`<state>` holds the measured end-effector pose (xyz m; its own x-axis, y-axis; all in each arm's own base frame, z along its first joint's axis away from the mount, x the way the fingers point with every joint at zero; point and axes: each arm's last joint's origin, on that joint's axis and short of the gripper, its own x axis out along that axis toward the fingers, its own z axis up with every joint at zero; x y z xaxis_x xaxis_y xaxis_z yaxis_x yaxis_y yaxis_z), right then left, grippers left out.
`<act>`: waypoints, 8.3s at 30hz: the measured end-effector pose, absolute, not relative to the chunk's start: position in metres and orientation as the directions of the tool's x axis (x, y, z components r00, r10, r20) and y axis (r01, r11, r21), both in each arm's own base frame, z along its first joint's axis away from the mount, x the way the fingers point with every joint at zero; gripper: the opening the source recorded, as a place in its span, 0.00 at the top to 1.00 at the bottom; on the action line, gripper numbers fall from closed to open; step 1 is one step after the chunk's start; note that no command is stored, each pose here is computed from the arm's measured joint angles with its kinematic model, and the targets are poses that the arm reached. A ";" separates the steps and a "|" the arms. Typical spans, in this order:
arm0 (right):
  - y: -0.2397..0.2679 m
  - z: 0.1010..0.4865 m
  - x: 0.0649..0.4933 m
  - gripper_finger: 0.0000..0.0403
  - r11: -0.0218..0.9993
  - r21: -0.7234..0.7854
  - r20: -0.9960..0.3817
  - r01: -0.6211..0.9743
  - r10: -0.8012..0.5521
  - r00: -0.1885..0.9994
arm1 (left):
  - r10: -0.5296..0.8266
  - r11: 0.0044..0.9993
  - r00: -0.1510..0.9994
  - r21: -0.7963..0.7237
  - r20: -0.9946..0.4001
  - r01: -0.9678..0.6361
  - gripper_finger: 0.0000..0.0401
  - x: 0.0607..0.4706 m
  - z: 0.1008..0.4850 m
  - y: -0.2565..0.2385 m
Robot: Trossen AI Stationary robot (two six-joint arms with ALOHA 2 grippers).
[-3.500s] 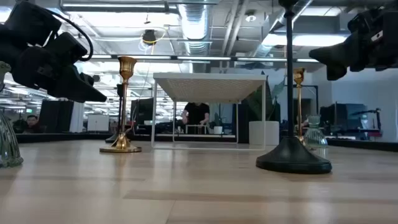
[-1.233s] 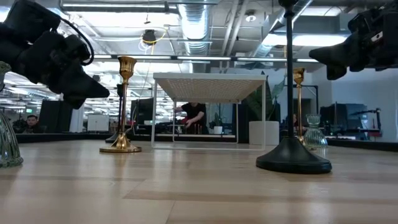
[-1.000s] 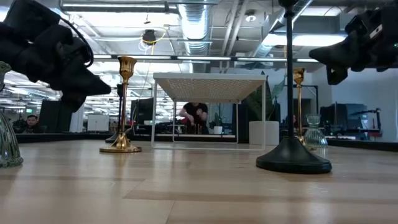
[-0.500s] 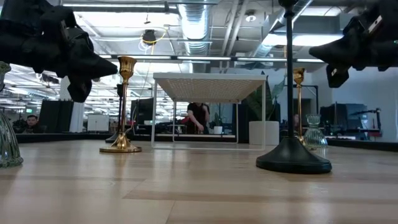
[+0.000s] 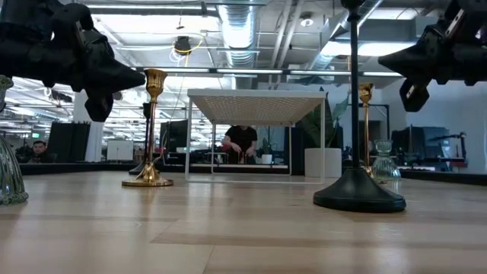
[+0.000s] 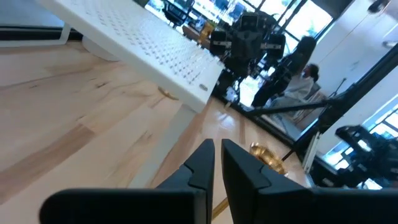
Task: Pick & Place candle stick holders
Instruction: Put the top black candle holder on the shelf
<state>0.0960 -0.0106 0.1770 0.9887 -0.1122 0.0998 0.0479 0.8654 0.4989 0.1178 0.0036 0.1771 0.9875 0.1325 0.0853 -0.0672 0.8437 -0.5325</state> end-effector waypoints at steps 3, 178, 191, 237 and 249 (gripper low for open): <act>-0.011 0.183 0.095 1.00 0.868 0.496 0.164 0.023 -0.120 0.979 | 0.130 0.839 0.984 -0.542 0.124 -0.042 0.96 0.117 0.181 0.004; -0.020 0.347 0.128 1.00 0.933 0.188 0.065 0.307 -0.323 0.944 | 0.772 0.585 0.635 -0.366 -0.022 -0.724 0.93 0.119 0.160 0.125; -0.020 0.347 0.128 1.00 0.933 0.188 0.065 0.306 -0.323 0.944 | 0.713 0.685 0.698 -0.271 0.062 -0.676 0.94 0.147 0.194 0.127; -0.020 0.347 0.128 1.00 0.933 0.187 0.064 0.307 -0.323 0.944 | 0.565 0.822 0.812 -0.019 0.148 -0.569 0.94 0.269 0.378 0.169; -0.020 0.347 0.128 1.00 0.933 0.187 0.064 0.307 -0.323 0.944 | 0.575 0.818 0.815 -0.018 0.078 -0.575 0.94 0.284 0.357 0.178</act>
<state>0.1277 -0.0201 0.3466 0.9442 -0.3231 0.0638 0.3067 0.9333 0.1867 0.2843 0.1781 0.3572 0.8147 0.5746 0.0776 -0.5751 0.8179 -0.0178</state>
